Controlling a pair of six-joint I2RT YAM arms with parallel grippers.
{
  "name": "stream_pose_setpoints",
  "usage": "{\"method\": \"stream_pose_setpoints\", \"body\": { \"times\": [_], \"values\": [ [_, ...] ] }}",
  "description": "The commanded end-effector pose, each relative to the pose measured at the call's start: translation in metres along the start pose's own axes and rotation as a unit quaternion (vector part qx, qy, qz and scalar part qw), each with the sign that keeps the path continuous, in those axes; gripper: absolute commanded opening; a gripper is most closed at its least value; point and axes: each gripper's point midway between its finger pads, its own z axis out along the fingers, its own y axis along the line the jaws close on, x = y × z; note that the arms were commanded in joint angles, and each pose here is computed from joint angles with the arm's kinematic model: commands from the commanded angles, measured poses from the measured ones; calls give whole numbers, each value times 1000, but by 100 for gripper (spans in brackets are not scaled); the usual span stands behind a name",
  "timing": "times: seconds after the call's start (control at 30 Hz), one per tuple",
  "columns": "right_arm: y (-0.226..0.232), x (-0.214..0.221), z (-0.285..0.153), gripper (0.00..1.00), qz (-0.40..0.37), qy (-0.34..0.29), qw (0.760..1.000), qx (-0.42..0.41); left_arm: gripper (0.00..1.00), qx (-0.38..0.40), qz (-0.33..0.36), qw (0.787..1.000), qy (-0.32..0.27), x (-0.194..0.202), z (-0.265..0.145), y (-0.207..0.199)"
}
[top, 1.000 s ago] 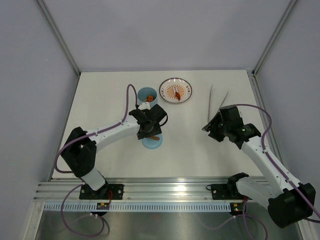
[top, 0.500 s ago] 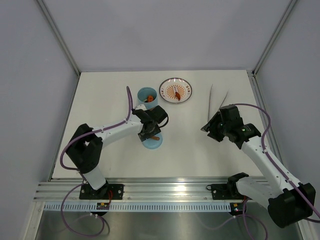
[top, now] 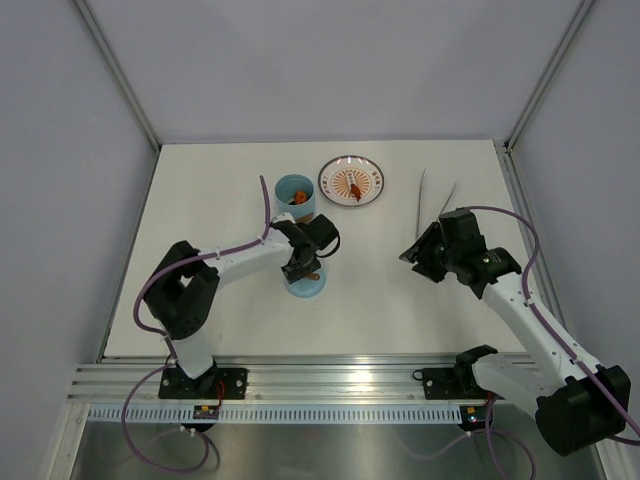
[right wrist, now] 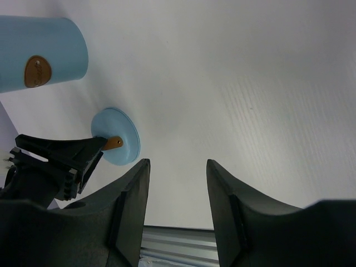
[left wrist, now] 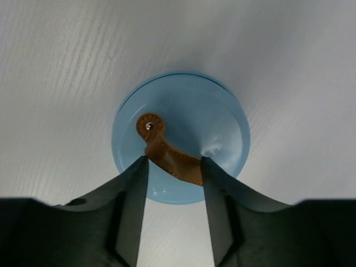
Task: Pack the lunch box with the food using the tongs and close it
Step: Adjust the box lid at the center of the board.
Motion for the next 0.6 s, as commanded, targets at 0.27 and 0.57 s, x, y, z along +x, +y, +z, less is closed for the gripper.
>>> {"method": "stream_pose_setpoints", "body": {
  "times": [0.27,0.57],
  "values": [
    [4,-3,0,53,-6,-7,1000,-18,17,36,132,990,25,8,5,-7],
    [5,-2,2,53,-10,-3,1000,-21,64,90,231,968,47,18,0,-11]
  ]
}}
